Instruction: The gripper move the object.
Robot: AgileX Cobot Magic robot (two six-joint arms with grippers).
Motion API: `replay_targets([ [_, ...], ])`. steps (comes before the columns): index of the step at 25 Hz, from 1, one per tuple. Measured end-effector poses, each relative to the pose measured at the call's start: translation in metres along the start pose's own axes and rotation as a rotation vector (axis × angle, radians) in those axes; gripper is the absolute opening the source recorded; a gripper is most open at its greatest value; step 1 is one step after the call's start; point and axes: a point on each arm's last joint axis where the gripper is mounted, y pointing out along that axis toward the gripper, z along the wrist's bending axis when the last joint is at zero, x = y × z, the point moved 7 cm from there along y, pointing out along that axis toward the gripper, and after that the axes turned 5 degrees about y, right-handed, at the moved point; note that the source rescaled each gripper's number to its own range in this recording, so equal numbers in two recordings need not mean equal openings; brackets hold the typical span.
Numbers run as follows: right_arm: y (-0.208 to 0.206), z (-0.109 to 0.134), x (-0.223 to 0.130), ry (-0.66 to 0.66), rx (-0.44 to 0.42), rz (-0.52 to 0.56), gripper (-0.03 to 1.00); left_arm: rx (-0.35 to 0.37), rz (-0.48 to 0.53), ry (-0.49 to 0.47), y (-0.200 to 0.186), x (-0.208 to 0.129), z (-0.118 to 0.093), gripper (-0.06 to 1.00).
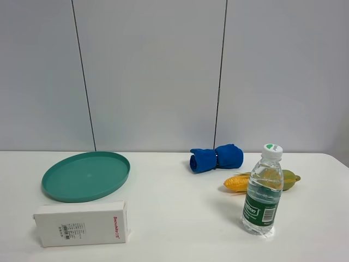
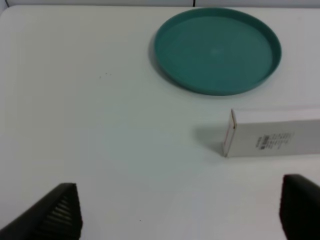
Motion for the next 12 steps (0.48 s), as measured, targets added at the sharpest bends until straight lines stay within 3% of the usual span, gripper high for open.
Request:
replay_targets([
  [12, 0.0, 0.0, 0.0, 0.0, 0.0, 0.0, 0.88, 0.0, 0.0, 0.0, 0.0, 0.0, 0.0, 1.0],
])
